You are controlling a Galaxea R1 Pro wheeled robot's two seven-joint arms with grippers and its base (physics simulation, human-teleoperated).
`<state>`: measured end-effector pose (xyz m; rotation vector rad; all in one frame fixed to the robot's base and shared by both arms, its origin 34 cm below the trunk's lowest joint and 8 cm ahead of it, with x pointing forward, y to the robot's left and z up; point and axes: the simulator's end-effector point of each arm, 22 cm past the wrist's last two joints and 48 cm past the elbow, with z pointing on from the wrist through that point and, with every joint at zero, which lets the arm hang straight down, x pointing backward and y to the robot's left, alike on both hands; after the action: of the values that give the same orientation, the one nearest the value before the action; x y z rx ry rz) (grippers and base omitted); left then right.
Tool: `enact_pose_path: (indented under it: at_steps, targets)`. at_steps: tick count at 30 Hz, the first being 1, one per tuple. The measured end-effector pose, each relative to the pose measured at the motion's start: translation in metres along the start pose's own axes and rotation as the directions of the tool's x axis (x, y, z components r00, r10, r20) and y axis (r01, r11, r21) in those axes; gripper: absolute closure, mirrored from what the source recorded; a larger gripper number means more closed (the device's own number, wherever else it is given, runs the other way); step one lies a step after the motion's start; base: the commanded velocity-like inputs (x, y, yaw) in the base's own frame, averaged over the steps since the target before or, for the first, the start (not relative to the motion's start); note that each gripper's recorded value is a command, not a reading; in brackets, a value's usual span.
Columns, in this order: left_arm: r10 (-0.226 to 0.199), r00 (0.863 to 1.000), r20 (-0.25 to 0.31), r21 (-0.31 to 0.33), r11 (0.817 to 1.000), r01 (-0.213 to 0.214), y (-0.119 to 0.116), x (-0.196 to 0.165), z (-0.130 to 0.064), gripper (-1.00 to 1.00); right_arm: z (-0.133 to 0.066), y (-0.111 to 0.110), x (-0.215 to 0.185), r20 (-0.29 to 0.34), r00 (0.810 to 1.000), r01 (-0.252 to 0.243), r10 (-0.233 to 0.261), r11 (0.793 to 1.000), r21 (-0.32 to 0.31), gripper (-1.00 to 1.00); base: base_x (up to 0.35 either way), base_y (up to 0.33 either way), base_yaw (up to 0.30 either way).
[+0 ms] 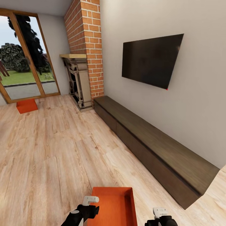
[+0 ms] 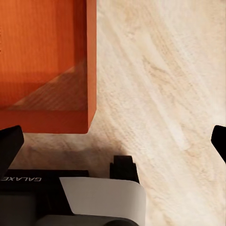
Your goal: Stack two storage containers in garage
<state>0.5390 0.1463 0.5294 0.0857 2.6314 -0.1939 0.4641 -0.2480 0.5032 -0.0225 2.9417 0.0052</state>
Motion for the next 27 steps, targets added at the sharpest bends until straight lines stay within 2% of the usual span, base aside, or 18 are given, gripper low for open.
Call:
enact_pose_path:
  at_steps: [27]
  targets:
    - [0.0, 1.0, 0.0, 0.001, 1.0, 0.0, -0.0006, 0.0001, 0.0004, -1.0, 0.0004, -0.0006, -0.0001, 0.001, 1.0, 0.001, -0.001, 1.0, 0.001, -1.0, -0.002, -0.004, 0.012]
